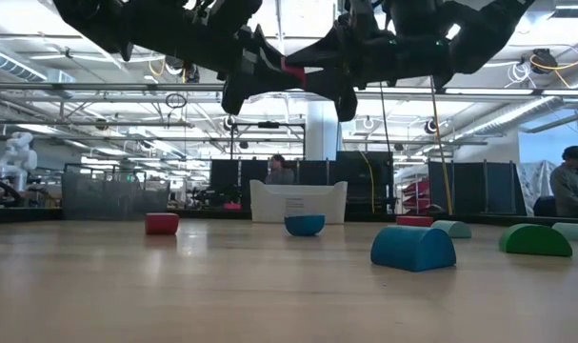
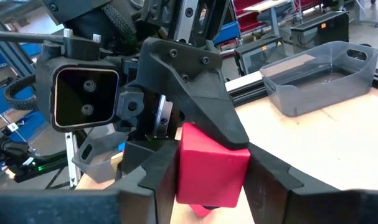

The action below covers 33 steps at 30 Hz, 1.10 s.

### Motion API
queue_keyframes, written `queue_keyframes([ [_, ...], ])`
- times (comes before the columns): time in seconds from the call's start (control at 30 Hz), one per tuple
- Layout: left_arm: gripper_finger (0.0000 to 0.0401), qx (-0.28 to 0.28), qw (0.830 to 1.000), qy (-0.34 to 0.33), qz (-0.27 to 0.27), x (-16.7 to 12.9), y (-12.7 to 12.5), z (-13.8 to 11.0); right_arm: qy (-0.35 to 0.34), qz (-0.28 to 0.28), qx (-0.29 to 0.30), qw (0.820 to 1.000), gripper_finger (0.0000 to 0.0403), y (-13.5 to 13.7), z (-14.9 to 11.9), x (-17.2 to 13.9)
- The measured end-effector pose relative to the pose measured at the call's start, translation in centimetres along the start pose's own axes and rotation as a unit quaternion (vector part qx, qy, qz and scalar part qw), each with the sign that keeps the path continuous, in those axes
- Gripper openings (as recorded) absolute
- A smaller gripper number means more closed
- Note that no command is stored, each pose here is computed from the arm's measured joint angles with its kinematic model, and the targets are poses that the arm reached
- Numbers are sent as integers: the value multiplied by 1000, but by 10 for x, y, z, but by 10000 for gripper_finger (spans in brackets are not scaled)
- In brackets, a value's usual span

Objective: Sort blocks by size
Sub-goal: Put the red square block into the bottom black bin

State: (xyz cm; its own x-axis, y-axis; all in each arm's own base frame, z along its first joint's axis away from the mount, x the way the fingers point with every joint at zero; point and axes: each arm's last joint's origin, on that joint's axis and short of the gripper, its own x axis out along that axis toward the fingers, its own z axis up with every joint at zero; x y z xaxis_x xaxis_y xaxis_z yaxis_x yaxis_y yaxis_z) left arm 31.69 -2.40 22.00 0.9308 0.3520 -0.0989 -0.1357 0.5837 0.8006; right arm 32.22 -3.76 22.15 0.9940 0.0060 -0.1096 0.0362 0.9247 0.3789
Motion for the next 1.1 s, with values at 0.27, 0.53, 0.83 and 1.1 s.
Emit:
queue_keyframes([
  [0.27,140,-14,1000,10,11,-3,-3,5,1,2,2,1000,153,0,0,0],
  [0.53,140,-11,998,52,45,-11,-9,12,12,-22,-25,999,163,3,-5,1],
  [0.83,140,-6,991,109,81,-35,-15,29,93,-79,-80,989,184,-2,-23,-2],
  [1.1,140,-95,985,137,45,-66,-8,33,151,-135,-97,974,185,-8,-36,-5],
])
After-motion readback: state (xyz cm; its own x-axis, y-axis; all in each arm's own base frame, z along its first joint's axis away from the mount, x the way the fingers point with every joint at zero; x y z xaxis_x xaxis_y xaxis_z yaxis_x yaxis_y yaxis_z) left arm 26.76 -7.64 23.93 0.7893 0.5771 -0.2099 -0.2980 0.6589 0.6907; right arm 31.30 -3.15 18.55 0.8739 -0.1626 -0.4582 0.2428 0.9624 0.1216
